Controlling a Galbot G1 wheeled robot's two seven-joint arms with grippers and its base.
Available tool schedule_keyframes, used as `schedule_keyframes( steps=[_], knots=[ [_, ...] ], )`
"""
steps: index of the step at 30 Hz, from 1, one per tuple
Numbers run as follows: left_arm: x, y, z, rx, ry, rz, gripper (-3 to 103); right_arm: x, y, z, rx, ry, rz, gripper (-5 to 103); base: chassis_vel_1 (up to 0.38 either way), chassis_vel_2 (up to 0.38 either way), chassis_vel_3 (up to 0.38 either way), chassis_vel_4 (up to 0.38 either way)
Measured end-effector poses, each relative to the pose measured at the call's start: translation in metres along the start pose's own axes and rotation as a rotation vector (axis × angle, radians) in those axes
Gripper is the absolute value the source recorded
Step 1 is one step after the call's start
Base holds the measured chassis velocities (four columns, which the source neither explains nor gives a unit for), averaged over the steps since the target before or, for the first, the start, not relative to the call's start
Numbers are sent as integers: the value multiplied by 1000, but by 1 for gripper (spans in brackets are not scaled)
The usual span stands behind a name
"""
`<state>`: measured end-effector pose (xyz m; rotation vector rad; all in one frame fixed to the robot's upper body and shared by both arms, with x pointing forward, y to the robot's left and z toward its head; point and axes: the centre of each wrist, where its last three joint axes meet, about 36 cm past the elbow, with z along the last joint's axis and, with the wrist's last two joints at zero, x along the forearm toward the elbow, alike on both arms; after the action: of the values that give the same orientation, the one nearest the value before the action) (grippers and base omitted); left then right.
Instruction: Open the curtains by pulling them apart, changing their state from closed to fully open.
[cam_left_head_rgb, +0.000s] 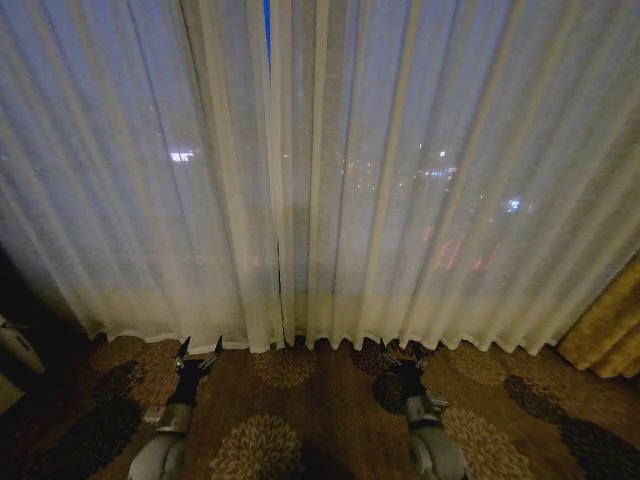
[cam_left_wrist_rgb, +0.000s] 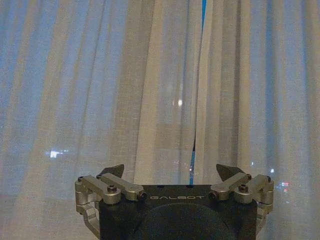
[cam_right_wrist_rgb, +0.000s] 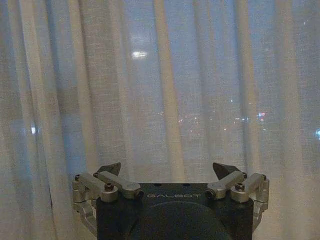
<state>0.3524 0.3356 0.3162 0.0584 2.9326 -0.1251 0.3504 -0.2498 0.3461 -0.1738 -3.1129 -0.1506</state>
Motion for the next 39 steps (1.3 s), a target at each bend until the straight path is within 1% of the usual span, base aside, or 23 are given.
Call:
schedule_keyframes(
  steps=[7,18,23,29,34,39],
  knots=[
    [0,0,0,0,0,0,100,-1,4,1,-10,0,-1,100,0,0,0,0],
    [0,0,0,0,0,0,100,2,1,3,2,4,0,100,0,0,0,0],
    [0,0,0,0,0,0,100,-2,2,8,8,3,-21,100,0,0,0,0],
    [0,0,0,0,0,0,100,-6,7,12,-3,6,-35,100,0,0,0,0],
    [0,0,0,0,0,0,100,-8,6,12,-6,5,-36,100,-59,91,80,-81],
    [0,0,0,0,0,0,100,-10,4,11,-7,2,-40,100,-183,192,167,-175]
  ],
)
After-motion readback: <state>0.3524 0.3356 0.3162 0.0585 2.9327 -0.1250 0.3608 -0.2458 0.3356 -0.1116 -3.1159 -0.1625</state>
